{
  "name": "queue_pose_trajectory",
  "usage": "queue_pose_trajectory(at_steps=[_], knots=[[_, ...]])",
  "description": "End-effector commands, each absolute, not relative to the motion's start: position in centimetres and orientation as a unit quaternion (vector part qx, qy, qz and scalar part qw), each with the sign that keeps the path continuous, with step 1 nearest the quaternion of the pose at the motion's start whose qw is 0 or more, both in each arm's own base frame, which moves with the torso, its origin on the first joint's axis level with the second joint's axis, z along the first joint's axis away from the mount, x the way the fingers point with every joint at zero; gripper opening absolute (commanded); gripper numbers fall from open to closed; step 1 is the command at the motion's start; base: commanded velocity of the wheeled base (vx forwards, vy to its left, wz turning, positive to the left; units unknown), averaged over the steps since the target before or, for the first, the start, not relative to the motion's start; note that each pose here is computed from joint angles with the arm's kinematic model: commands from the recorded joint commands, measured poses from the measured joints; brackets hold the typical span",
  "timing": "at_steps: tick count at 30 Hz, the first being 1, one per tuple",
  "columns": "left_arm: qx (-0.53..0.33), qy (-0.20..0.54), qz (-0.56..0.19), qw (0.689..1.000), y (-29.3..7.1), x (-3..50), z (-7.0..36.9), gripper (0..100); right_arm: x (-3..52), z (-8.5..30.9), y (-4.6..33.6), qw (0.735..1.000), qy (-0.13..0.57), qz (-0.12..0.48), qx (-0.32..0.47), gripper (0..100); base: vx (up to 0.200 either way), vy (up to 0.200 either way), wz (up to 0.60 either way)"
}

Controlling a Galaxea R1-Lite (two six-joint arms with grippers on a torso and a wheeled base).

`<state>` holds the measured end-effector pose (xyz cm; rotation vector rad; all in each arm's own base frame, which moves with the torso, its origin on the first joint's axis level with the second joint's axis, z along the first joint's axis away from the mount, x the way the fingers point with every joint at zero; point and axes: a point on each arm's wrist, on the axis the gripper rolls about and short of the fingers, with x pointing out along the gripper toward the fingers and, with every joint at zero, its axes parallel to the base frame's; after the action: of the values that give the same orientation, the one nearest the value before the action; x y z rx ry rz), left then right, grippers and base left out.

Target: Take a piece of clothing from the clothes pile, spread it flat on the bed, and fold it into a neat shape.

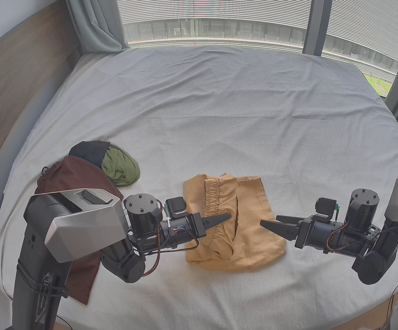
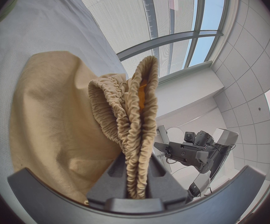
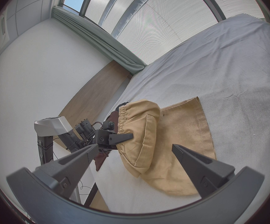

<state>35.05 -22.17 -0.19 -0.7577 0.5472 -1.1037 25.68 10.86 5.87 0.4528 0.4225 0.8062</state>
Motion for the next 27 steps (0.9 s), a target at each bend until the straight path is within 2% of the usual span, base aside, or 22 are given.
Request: queue_pose_trajectory(at_steps=[1,7,8,20,27], knots=[[-0.348,0.252,-0.501,0.752,-22.3,35.3,-0.9,0,25.7,5.9,10.9,0.873,0.203,0.387,0.217,100,0.000,0.000,0.00],[-0.350,0.238,-0.495,0.759,-23.0,35.8,-1.1,0,25.7,5.9,10.9,0.873,0.203,0.387,0.217,100,0.000,0.000,0.00],[-0.350,0.238,-0.495,0.758,-23.0,35.8,-1.0,100,25.7,5.9,10.9,0.874,0.202,0.386,0.217,100,0.000,0.000,0.00],[-0.351,0.231,-0.493,0.762,-23.1,35.7,-0.6,100,25.8,5.6,10.8,0.874,0.206,0.383,0.218,100,0.000,0.000,0.00],[-0.349,0.218,-0.489,0.769,-22.3,35.2,1.1,100,25.9,4.4,11.2,0.869,0.226,0.383,0.217,100,0.000,0.000,0.00]])
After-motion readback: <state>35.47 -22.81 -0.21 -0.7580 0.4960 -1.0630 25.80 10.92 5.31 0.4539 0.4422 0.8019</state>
